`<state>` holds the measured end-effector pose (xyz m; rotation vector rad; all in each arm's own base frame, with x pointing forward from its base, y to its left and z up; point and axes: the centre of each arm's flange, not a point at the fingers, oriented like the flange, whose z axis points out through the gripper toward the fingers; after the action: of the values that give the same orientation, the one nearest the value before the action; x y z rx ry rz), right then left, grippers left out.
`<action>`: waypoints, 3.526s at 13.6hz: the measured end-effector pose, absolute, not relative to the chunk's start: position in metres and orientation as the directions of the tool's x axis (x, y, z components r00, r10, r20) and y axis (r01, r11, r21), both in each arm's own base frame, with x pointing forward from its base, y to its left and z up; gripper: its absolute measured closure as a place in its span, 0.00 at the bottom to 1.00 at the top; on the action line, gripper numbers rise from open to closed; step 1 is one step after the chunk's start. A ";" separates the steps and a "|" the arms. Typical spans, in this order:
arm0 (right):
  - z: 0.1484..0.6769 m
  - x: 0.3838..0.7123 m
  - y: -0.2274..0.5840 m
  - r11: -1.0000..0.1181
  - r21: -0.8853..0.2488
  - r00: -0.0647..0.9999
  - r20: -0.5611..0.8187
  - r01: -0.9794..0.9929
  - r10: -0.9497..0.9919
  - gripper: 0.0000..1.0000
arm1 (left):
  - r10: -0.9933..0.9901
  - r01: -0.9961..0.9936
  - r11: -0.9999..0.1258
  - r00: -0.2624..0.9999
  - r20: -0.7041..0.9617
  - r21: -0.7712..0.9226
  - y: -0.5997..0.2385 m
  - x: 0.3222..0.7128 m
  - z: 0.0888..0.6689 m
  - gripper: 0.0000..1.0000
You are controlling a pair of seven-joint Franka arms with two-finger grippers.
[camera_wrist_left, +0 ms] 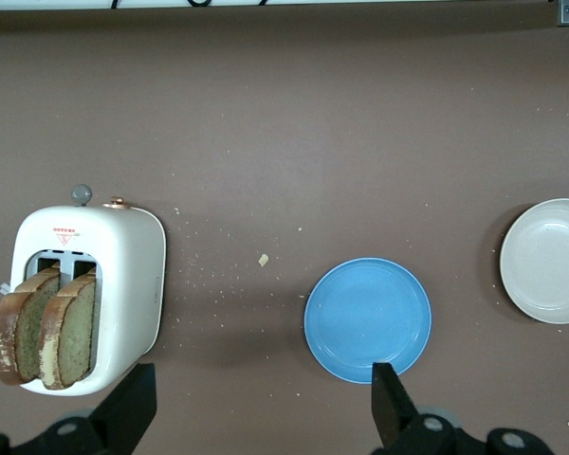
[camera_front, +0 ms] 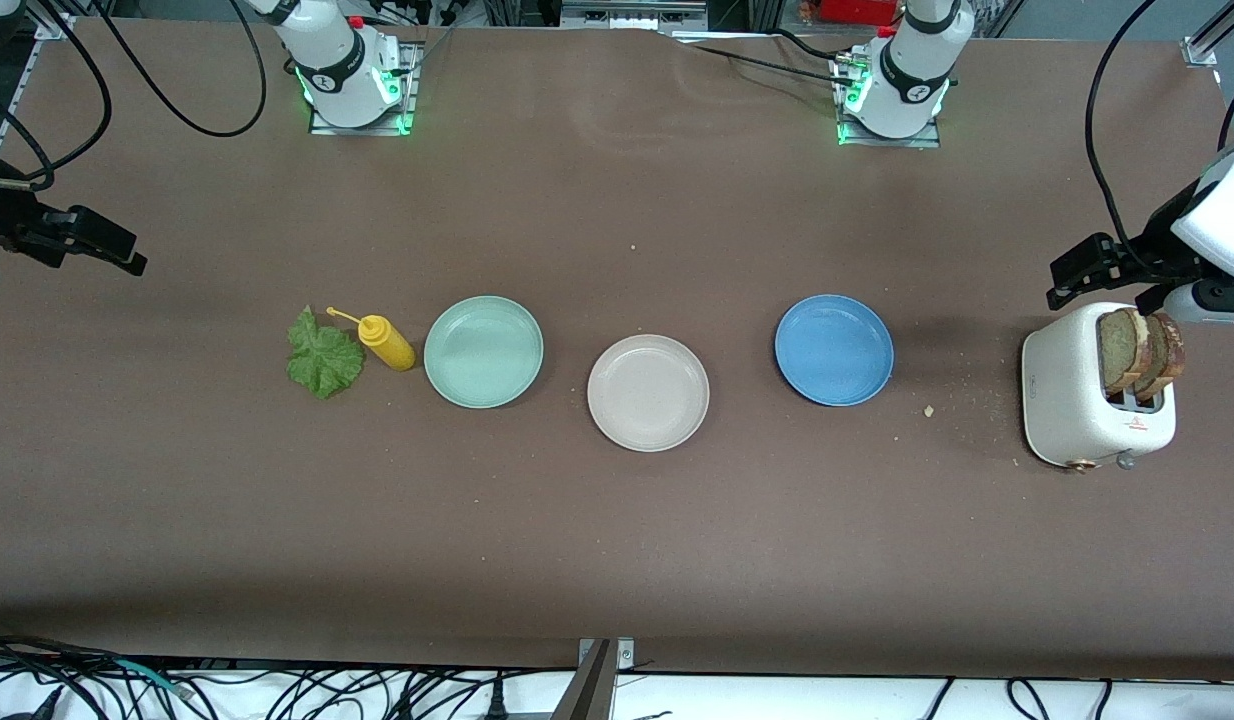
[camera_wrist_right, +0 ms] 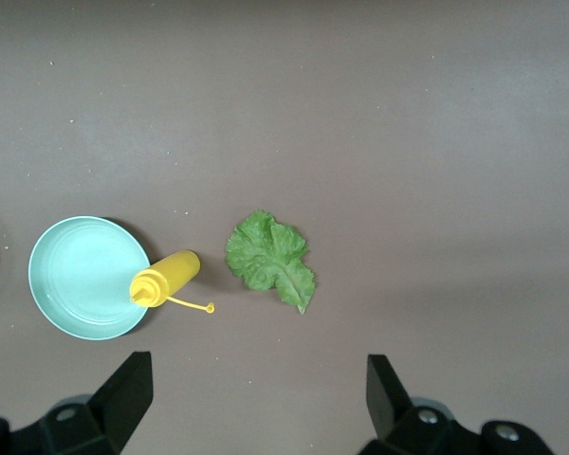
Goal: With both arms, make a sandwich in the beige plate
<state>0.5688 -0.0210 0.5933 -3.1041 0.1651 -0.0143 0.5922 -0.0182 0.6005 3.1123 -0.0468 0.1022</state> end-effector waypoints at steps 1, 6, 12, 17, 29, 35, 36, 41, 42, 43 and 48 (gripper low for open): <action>0.593 0.569 -0.021 -0.994 -0.033 0.994 0.007 -0.106 -0.106 0.00 | -0.029 -0.031 -0.999 0.997 0.066 0.026 -0.018 0.592 0.601 0.00; 0.593 0.569 -0.022 -0.994 -0.033 0.994 0.006 -0.107 -0.107 0.00 | -0.029 -0.031 -0.999 0.997 0.066 0.026 -0.018 0.592 0.601 0.00; 0.592 0.569 -0.022 -0.994 -0.033 0.994 0.006 -0.107 -0.107 0.00 | -0.029 -0.031 -0.999 0.997 0.066 0.026 -0.018 0.592 0.601 0.00; 0.592 0.569 -0.022 -0.994 -0.033 0.994 0.006 -0.107 -0.107 0.00 | -0.029 -0.031 -0.999 0.997 0.066 0.026 -0.018 0.592 0.601 0.00; 0.592 0.569 -0.022 -0.994 -0.033 0.994 0.006 -0.107 -0.107 0.00 | -0.029 -0.031 -0.999 0.997 0.065 0.026 -0.018 0.592 0.600 0.00; 0.592 0.569 -0.022 -0.994 -0.033 0.994 0.006 -0.107 -0.107 0.00 | -0.029 -0.031 -0.999 0.997 0.065 0.026 -0.018 0.592 0.600 0.00; 0.592 0.569 -0.022 -0.994 -0.033 0.994 0.006 -0.107 -0.107 0.00 | -0.029 -0.031 -0.999 0.997 0.065 0.026 -0.018 0.592 0.600 0.00; 0.592 0.569 -0.022 -0.994 -0.033 0.994 0.005 -0.108 -0.108 0.00 | -0.026 -0.028 -0.999 0.998 0.059 0.026 -0.017 0.594 0.596 0.00; 0.592 0.569 -0.022 -0.994 -0.033 0.994 0.005 -0.108 -0.108 0.00 | -0.020 -0.022 -0.999 0.998 0.052 0.025 -0.013 0.595 0.592 0.00; 0.592 0.569 -0.022 -0.994 -0.033 0.994 0.005 -0.108 -0.108 0.00 | -0.011 -0.012 -1.000 0.999 0.043 0.025 -0.007 0.598 0.586 0.00; 0.592 0.569 -0.022 -0.994 -0.033 0.994 0.005 -0.108 -0.108 0.00 | -0.034 -0.034 -0.999 0.999 0.020 0.021 0.028 0.609 0.552 0.00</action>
<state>0.5693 -0.0220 0.5920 -3.1041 0.1679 -0.0098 0.6086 0.0283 0.5523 3.1197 -0.0535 0.0313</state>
